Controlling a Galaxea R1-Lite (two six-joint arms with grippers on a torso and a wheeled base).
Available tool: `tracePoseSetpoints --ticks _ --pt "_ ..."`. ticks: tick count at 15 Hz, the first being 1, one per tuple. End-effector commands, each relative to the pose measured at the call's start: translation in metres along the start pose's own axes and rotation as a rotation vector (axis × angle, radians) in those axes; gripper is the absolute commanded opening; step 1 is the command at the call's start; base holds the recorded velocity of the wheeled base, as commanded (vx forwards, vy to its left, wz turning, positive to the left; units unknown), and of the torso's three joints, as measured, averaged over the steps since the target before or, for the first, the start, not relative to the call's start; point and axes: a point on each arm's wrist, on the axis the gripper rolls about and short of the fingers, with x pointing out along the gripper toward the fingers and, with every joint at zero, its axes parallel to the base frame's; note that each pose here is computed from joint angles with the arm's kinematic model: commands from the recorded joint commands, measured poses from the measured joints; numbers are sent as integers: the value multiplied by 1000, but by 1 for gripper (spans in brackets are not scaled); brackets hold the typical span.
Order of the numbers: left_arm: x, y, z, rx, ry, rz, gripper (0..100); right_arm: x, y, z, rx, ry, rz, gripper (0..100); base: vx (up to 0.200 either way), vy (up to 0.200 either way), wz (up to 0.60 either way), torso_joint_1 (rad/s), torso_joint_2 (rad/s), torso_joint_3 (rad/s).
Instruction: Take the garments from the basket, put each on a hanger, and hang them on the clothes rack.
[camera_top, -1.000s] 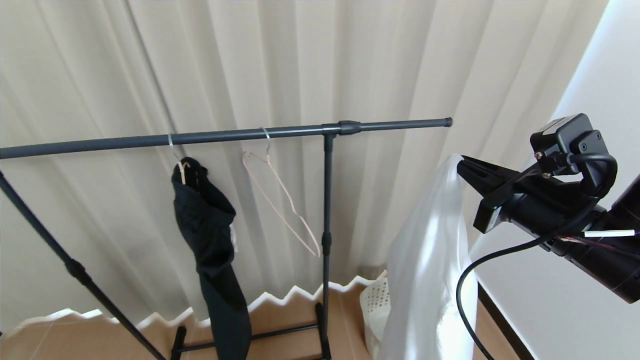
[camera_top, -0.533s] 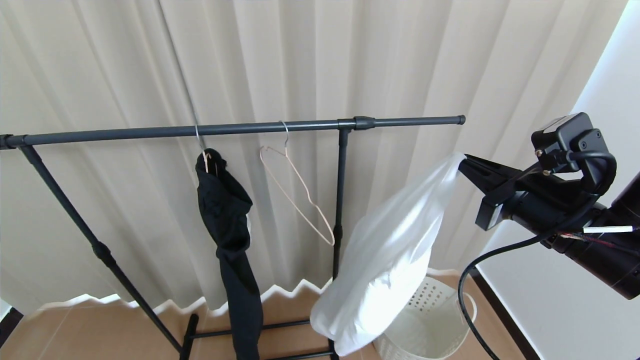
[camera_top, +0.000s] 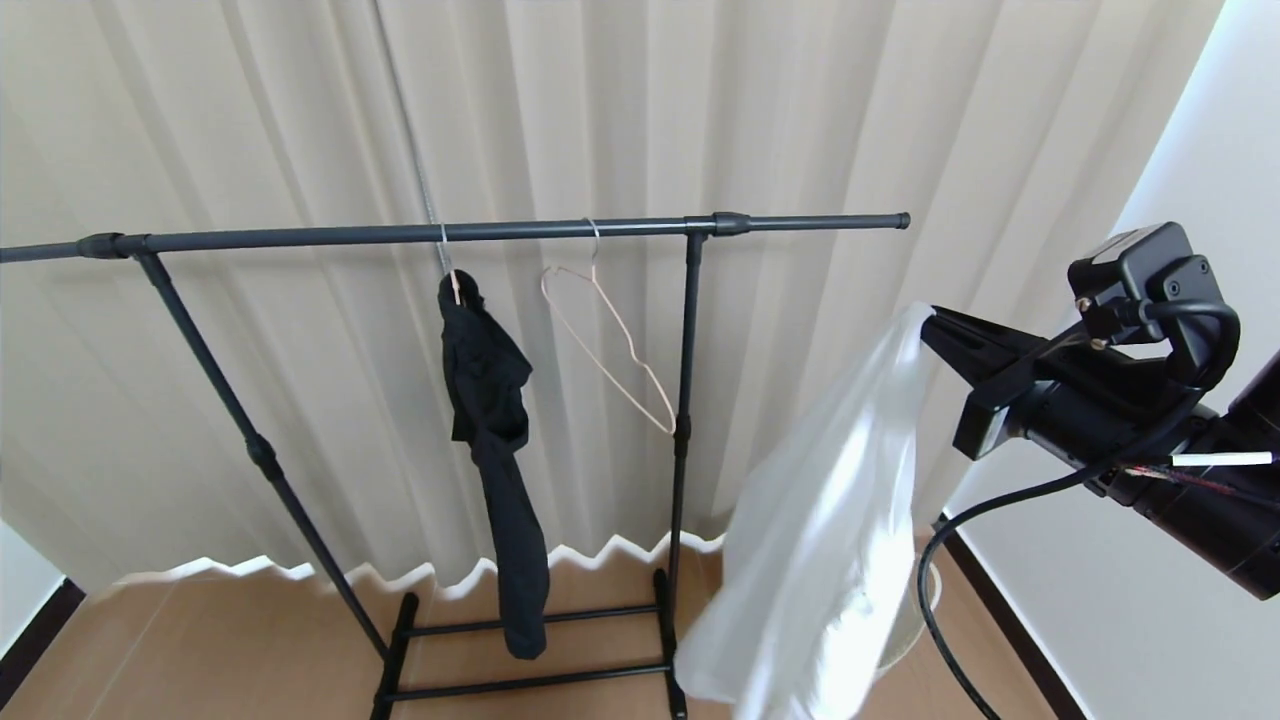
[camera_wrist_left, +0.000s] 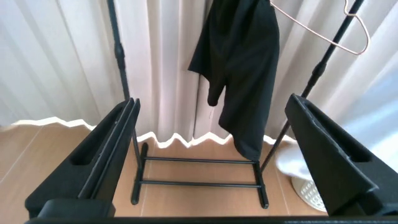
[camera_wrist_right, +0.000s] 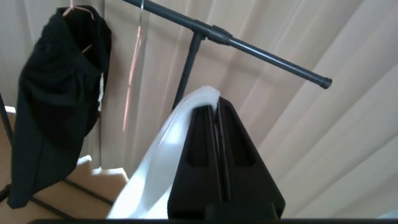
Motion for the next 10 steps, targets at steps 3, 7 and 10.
tracePoseSetpoints --ticks 3,7,10 --pt "1 0 0 12 21 -7 100 -3 -5 3 -2 -15 -23 0 0 0 0 0 0 0" --pt "19 -5 31 181 174 -45 100 -2 -6 7 -5 -37 -35 0 0 0 0 0 0 0" --pt "59 -18 93 59 269 -169 100 9 -3 2 -2 40 -79 0 0 0 0 0 0 0"
